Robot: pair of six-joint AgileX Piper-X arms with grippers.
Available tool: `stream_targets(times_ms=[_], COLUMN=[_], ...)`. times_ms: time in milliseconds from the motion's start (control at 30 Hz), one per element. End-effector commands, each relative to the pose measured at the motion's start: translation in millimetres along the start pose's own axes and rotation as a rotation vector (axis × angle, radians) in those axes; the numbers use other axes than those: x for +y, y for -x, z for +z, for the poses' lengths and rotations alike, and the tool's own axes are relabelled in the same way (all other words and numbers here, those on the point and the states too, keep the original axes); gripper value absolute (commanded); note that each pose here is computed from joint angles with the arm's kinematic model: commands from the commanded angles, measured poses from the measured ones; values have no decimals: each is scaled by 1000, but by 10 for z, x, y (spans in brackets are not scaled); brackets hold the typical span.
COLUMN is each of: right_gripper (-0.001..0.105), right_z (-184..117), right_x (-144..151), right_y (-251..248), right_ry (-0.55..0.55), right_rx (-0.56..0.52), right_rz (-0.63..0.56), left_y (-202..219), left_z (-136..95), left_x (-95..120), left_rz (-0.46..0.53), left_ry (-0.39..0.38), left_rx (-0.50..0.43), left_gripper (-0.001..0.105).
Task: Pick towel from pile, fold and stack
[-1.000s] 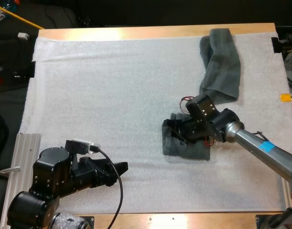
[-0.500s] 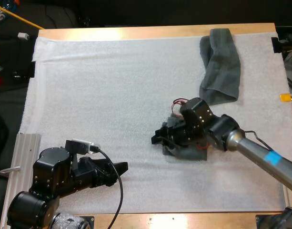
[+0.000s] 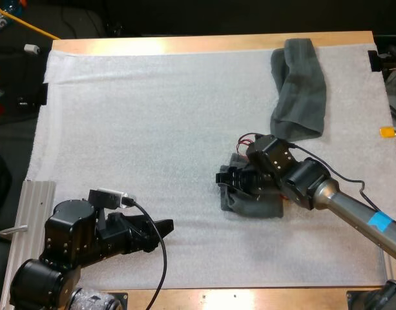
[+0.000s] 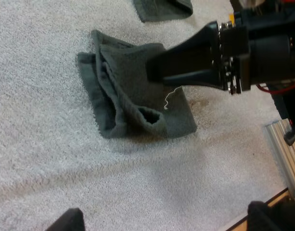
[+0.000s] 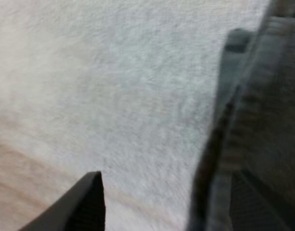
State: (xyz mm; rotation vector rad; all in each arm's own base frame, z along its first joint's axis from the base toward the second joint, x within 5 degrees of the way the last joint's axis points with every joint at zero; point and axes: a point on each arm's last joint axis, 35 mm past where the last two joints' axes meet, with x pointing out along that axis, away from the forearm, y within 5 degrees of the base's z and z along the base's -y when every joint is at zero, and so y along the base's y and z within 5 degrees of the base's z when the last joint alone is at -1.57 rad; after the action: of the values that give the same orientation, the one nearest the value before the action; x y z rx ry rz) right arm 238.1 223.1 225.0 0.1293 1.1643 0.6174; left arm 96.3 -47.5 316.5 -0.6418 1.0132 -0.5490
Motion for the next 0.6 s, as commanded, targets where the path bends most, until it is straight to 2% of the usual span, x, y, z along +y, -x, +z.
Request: stream_targets(times_ms=[0,133,300,433,567], right_gripper=[55,55,55,55,55], right_z=[-24,-142,-303,-396,-376], right_x=[-20,-79,-100,-50,-21], right_y=[20,5,-93,-190,-305], right_ry=[-16,-36,-81,-106,-176], right_rx=[29,113,169,148,67], right_rz=[-19,-54,8,68,123], left_y=[9,9,9,9,9], left_z=[-5,-5,-5,-5,-5], left_x=[-6,-6,-6,-6,-6], left_rz=[-12,-12,-12,-12,-12], left_ry=[-3,-3,-3,-3,-3], left_rx=[-1,-1,-1,-1,-1], left_gripper=[66,66,66,66,66])
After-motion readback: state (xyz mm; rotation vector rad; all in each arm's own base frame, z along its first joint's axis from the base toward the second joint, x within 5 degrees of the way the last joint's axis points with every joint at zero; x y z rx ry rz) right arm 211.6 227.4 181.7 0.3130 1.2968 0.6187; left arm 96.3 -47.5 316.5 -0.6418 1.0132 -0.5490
